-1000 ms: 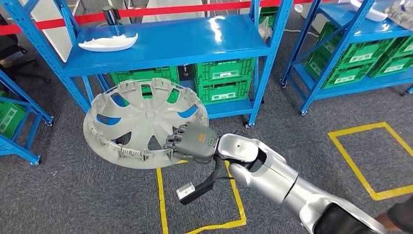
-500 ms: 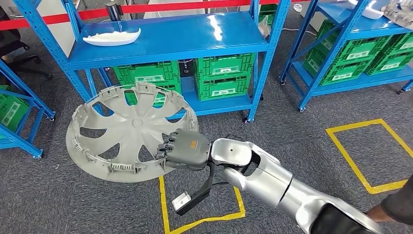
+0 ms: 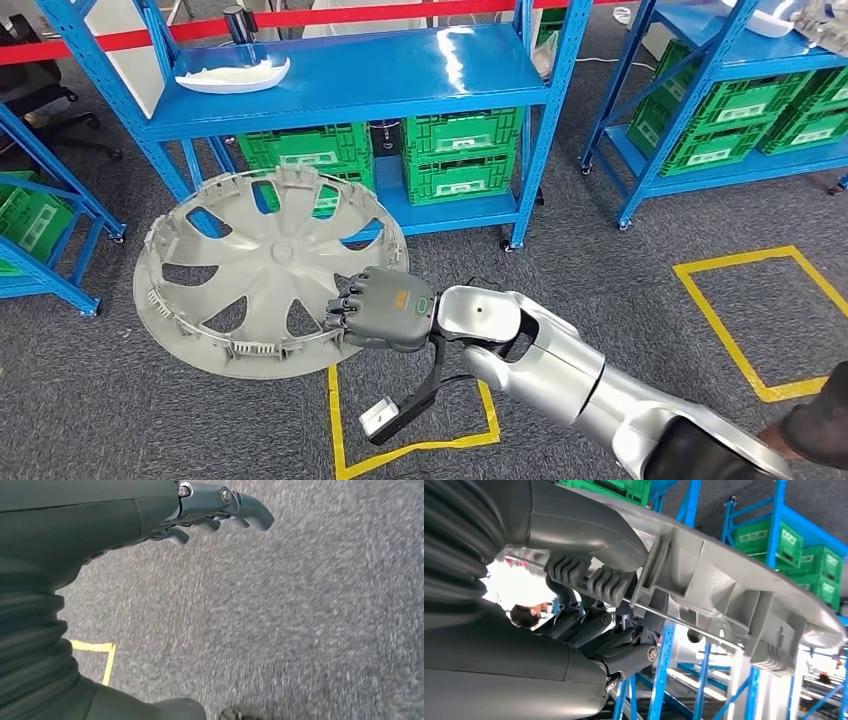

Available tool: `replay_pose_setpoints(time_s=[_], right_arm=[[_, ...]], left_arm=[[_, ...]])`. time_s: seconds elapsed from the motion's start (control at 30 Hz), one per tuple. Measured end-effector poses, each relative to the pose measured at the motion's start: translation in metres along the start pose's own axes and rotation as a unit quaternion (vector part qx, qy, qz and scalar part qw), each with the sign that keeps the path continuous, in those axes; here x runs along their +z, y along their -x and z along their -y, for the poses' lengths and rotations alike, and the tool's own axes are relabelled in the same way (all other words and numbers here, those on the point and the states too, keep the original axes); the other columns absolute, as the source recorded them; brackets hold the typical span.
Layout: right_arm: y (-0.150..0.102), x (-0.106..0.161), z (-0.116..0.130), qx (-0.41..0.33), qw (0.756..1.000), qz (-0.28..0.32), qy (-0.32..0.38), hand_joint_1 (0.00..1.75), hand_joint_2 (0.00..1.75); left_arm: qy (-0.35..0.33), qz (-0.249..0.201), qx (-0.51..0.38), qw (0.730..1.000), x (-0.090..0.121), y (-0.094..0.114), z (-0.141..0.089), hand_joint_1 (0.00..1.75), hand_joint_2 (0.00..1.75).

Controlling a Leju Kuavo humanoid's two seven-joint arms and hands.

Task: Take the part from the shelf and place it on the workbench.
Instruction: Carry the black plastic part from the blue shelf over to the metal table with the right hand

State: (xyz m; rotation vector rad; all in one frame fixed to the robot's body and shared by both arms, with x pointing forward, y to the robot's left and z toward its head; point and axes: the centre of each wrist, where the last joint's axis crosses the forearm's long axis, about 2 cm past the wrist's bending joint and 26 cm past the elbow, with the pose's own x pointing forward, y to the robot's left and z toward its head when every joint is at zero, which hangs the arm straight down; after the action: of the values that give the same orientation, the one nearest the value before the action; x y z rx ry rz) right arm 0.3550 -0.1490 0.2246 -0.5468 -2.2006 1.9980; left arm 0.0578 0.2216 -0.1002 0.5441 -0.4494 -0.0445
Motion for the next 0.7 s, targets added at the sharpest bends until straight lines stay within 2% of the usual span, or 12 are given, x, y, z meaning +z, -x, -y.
replay_pose_setpoints(time_s=[0.7], right_arm=[[-0.0094,0.0034,-0.0022,0.004,1.0,-0.006,0.005,1.75,1.75]], left_arm=[[0.009,0.007,-0.024,1.0,-0.0022,-0.0001,-0.0024,0.0,1.75]])
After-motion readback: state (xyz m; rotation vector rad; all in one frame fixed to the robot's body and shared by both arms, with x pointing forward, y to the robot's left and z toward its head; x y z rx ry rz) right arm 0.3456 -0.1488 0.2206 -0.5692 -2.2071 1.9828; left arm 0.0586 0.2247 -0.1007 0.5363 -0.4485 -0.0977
